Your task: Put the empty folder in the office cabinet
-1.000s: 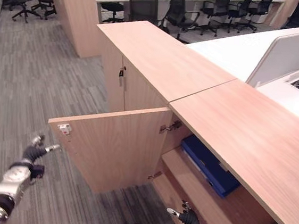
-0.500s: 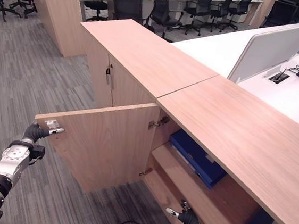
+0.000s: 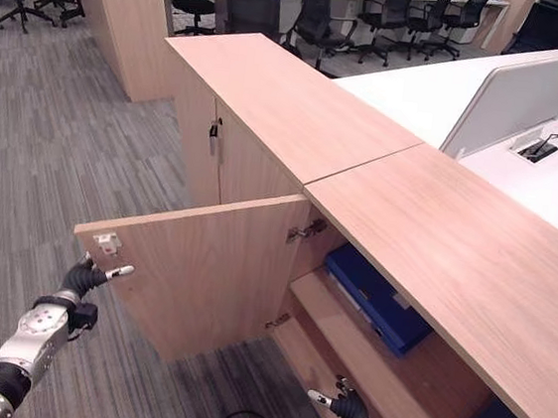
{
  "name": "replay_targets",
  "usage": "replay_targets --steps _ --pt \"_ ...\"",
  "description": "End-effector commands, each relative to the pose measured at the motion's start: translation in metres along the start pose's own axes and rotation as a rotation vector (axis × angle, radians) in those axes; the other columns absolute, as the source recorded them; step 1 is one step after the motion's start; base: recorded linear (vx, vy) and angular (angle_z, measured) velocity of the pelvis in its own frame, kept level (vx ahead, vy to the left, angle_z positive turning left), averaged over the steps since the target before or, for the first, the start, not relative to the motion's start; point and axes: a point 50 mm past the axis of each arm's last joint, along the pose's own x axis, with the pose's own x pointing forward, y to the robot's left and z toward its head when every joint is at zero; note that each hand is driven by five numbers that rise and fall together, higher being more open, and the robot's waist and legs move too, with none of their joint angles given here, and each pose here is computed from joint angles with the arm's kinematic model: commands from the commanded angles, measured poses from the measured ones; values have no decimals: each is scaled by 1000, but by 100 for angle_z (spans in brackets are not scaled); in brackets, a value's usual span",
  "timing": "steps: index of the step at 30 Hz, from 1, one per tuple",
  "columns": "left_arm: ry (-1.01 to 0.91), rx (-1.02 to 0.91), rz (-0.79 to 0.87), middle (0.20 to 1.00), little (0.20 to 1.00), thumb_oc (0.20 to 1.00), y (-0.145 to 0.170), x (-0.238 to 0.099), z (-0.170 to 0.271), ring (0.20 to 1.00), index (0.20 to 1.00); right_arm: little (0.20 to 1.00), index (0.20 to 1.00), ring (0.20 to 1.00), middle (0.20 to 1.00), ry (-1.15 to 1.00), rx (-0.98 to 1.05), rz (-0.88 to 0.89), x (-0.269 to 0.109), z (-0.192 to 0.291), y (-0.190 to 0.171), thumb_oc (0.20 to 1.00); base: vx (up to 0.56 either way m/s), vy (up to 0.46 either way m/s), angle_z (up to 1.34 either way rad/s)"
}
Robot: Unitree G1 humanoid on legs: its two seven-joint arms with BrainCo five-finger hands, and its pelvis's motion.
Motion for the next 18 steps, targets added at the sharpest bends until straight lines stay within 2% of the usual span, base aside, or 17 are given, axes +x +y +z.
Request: replay_targets --steps 1,7,12,18 --pt "-189 13 -327 1000 1000 1000 -63 8 42 1000 1000 1000 1000 1000 1000 -56 -37 -6 8 20 0 1000 -11 40 0" --pt "-85 -72 -390 1000 1000 1000 -85 -15 6 1000 1000 1000 1000 1000 1000 -123 13 -48 13 42 -5 1000 -57 27 -6" --pt "-91 -88 -428 1000 1000 1000 -98 -21 7 1000 1000 1000 1000 1000 1000 -204 50 -82 18 69 -7 1000 -221 -11 -38" --pt "-110 -106 -463 1000 1000 1000 -99 -34 8 1000 1000 1000 1000 1000 1000 -255 17 -44 20 84 3 1000 -157 2 -95"
